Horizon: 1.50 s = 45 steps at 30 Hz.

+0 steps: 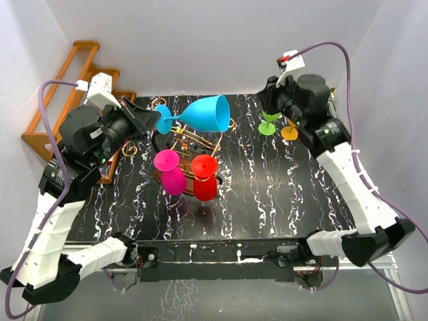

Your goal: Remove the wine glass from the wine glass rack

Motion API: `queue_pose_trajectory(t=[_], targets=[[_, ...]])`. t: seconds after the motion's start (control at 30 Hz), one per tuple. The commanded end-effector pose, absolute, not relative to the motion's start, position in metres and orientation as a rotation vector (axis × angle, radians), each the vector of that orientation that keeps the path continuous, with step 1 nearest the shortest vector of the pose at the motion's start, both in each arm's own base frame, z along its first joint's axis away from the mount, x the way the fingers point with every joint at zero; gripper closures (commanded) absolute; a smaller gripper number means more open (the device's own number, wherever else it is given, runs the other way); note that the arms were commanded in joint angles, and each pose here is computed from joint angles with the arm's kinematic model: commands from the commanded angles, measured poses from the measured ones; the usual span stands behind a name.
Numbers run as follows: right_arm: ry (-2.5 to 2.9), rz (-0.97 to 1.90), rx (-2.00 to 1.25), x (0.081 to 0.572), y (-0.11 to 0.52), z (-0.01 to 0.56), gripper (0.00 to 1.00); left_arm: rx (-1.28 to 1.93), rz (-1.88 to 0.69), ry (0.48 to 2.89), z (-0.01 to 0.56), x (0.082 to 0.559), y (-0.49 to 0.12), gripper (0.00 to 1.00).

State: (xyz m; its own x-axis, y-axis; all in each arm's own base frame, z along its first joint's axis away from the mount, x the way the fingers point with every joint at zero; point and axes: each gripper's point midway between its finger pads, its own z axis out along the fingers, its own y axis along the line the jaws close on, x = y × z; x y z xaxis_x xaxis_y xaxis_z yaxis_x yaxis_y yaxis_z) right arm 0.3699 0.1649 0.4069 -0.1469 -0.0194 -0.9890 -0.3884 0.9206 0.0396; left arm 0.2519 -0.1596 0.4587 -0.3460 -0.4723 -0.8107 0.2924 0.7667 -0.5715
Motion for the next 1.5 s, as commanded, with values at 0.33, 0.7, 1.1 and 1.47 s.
queue_pose_trajectory(t=[0.33, 0.7, 1.1, 1.47], targets=[[1.519, 1.188, -0.587, 0.261, 0.225, 0.474, 0.5, -0.038, -0.809, 1.759, 0.453, 0.246, -0.168, 1.0], [1.455, 1.244, -0.647, 0.24, 0.227, 0.487, 0.5, -0.008, -0.862, 1.762, 0.452, 0.252, -0.182, 1.0], [1.454, 1.273, -0.678, 0.245, 0.233, 0.48, 0.5, 0.015, -0.927, 1.774, 0.45, 0.262, -0.201, 1.0], [1.517, 1.235, -0.655, 0.259, 0.248, 0.466, 0.54, 0.042, -0.984, 1.791, 0.448, 0.27, -0.217, 1.0]])
